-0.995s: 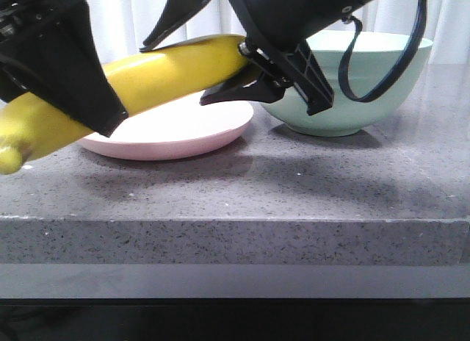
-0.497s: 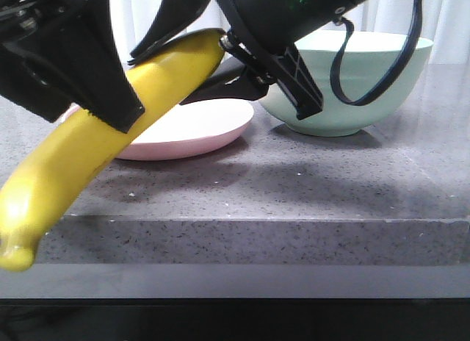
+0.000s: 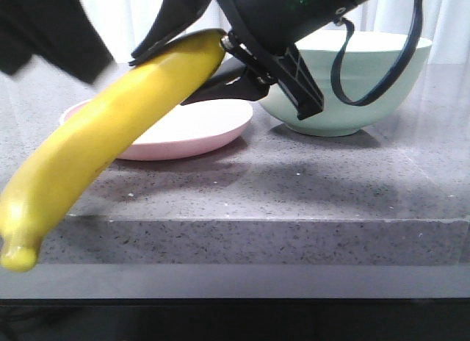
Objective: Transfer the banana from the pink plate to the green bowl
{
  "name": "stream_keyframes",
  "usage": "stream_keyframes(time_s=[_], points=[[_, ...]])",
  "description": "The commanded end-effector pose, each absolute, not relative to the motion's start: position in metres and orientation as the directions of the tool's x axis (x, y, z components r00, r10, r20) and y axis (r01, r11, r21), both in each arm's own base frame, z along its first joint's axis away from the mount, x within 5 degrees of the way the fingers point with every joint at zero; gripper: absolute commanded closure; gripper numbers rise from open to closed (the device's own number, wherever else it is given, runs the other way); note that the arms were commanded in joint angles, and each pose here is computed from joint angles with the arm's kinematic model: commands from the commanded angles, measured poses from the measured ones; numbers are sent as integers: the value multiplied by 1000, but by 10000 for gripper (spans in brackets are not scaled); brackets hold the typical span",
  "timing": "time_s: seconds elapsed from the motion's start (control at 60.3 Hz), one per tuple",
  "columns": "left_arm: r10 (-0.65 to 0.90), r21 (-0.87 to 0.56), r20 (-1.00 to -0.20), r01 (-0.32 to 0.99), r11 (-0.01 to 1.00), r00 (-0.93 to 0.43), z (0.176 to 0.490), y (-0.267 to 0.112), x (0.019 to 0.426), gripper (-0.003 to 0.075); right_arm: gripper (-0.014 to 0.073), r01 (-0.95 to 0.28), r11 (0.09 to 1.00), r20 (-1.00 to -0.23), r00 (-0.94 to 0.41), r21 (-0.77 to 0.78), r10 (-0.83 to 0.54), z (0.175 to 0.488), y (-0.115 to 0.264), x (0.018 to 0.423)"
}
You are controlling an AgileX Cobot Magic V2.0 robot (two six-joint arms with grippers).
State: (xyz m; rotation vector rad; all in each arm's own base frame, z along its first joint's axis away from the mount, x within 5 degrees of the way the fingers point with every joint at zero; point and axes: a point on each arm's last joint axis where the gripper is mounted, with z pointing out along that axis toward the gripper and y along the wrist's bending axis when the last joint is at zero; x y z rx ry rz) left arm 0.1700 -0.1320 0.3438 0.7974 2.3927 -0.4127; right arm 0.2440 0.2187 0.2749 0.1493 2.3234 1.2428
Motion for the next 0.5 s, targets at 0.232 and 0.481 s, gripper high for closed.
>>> stream_keyframes(time_s=[0.232, 0.481], points=[[339, -72, -739, 568, 820, -583, 380, -102, 155, 159, 466, -233, 531, -442, -841, 815, 311, 306, 218, 240], [305, -71, -739, 519, 852, -601, 380, -93, 161, 167, 466, -362, 492, -548, -775, 792, 313, 350, 204, 239]])
